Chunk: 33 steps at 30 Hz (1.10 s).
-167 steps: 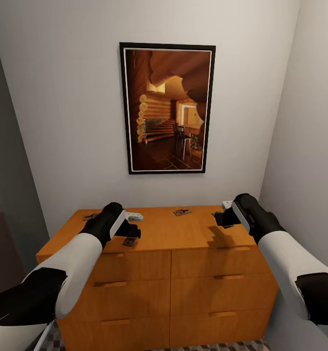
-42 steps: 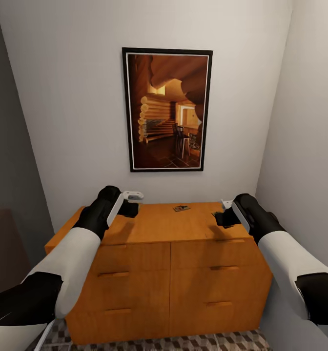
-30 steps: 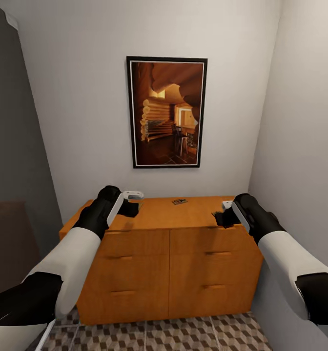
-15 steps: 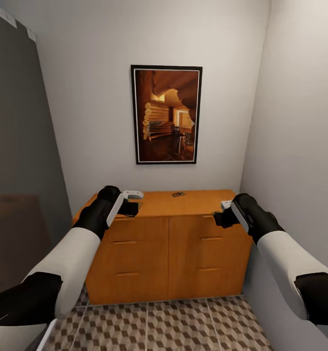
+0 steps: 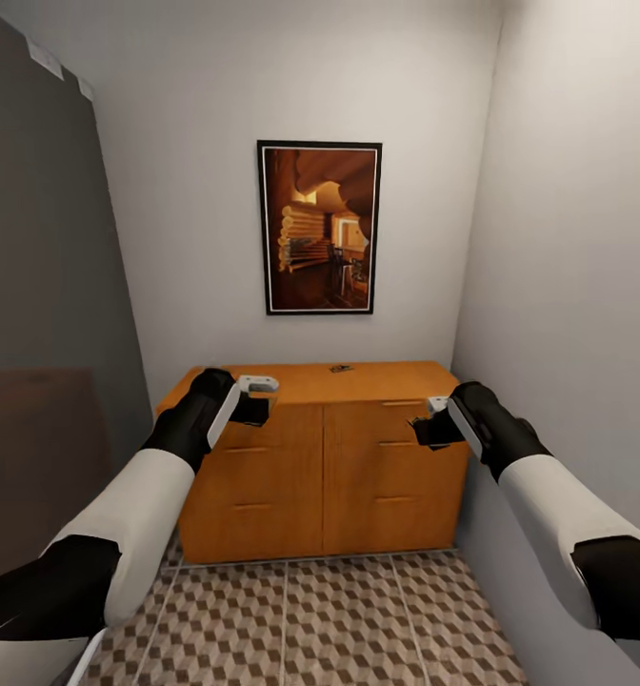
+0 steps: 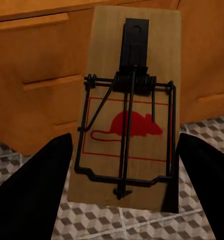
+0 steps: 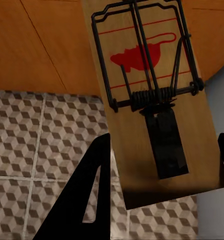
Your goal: Take the four mousetraps from the cabinet in the bathroom and place them on the bathroom floor. Make sure all four end up on the same floor surface, and ensure that at least two of them are either under or directly next to the same bathroom sink.
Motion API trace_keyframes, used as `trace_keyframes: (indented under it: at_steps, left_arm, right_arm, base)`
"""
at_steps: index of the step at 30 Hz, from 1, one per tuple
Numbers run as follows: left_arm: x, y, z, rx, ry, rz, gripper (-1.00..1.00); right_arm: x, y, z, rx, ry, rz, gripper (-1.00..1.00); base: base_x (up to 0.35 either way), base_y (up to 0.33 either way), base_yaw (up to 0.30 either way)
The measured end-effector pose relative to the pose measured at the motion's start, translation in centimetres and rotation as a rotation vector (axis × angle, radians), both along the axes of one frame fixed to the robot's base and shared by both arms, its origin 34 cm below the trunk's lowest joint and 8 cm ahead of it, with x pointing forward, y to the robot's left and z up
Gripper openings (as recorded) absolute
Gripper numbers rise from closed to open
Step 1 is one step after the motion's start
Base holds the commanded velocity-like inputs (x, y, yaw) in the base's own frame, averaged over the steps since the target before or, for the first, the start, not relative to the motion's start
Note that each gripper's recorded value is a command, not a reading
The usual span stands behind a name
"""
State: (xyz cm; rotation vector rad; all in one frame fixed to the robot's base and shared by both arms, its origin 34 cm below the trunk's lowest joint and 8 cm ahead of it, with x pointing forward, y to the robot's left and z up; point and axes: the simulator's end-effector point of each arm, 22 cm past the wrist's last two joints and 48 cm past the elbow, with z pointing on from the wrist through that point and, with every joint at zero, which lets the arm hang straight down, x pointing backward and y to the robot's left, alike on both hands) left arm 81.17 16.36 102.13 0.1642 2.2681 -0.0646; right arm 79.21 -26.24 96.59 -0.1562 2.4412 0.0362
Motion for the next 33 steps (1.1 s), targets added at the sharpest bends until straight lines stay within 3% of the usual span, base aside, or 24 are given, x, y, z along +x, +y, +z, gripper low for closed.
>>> trace_keyframes:
  at_steps: [3,7,13,18,25,30,33]
  left_arm:
    - [0.4,0.1,-0.2,-0.003,-0.019,0.003,-1.0]
    - [0.3,0.2,-2.1,-0.001,0.012,0.005,-1.0]
    - [0.4,1.2,-7.0,0.004,0.05,0.021,-1.0]
    - [-0.7,2.0,-12.7,-0.009,0.111,0.041,-1.0]
    - [-3.1,4.0,-19.6,-0.086,0.171,0.112,-1.0]
    - [-4.0,5.3,-21.7,-0.096,0.172,0.142,-1.0]
    - [-6.6,5.5,-25.7,-0.094,0.212,0.151,-1.0]
  right_arm:
    - [-0.4,0.0,-1.2,0.0,0.019,-0.001,-1.0]
    - [-0.9,0.0,-3.3,-0.002,0.031,0.002,-1.0]
    - [-2.5,-0.4,-9.0,-0.003,0.071,-0.001,-1.0]
    - [-4.7,-1.1,-14.2,-0.005,0.131,-0.01,-1.0]
    - [-9.3,-2.3,-22.7,-0.006,0.224,-0.029,-1.0]
    - [-13.7,-3.1,-28.3,-0.012,0.296,-0.038,-1.0]
    - [-17.4,-2.7,-32.0,-0.009,0.367,-0.039,-1.0]
  base:
    - [-0.344,-0.093,0.0]
    - [-0.344,-0.096,0.0]
    - [-0.344,-0.097,0.0]
    - [-0.344,-0.097,0.0]
    - [-0.345,-0.098,0.0]
    - [-0.345,-0.097,0.0]
    - [-0.326,-0.094,0.0]
